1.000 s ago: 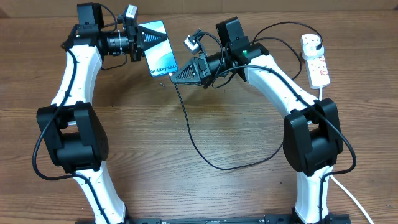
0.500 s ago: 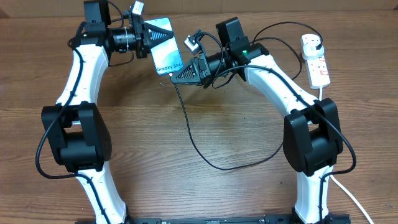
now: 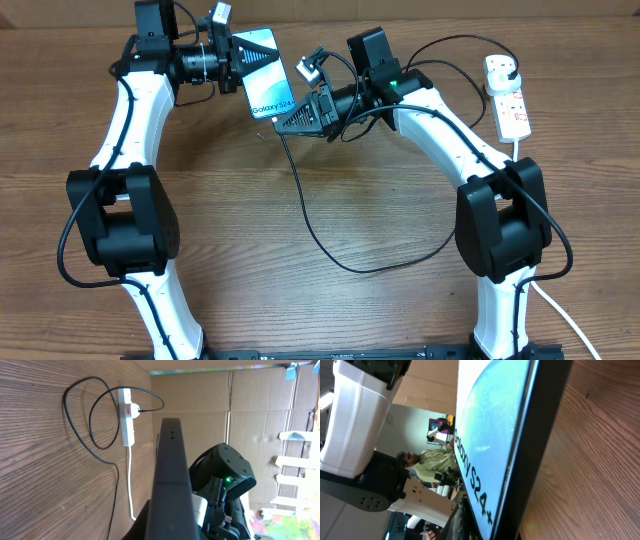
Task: Plug charger to phone and switch on socket
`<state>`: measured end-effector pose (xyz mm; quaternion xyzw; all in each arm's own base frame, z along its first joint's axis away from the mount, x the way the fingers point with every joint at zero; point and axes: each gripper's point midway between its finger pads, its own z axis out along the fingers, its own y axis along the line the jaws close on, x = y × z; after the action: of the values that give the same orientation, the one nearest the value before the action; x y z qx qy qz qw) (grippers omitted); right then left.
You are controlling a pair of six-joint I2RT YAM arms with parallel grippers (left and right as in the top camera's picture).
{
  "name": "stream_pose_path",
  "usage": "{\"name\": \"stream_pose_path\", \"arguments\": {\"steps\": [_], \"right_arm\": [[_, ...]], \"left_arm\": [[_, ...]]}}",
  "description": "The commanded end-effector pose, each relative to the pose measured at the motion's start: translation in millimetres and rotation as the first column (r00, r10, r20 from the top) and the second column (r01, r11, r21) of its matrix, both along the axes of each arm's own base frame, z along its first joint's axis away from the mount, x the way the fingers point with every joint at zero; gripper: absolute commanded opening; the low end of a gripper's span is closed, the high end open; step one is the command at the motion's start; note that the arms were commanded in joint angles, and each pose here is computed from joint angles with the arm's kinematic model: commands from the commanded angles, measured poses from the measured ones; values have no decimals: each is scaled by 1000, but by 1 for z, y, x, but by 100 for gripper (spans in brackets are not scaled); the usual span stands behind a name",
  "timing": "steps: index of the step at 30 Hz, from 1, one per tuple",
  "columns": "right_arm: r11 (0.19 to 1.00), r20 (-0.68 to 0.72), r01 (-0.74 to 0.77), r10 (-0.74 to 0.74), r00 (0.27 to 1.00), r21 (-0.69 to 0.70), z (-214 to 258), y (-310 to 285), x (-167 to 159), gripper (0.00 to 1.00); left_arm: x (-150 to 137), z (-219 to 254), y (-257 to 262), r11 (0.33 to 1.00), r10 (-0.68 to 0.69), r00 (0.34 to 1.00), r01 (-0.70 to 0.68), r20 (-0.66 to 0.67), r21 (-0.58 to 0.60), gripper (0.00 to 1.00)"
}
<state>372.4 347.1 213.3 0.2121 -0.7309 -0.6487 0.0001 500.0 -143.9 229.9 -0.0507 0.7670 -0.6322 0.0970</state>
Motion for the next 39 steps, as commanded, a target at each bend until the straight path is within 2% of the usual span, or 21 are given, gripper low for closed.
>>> {"name": "stream_pose_path", "arguments": {"steps": [1,39], "right_arm": [[1000,43,0,-1,999,19,17,1,0,4],[999,53,13,-15,998,42,21,-10,9,4]], "left_arm": [[-5,6,-6,999,-32,999,32,5,-25,4],[-7,12,-6,997,-53,998,54,28,-50,4]]}}
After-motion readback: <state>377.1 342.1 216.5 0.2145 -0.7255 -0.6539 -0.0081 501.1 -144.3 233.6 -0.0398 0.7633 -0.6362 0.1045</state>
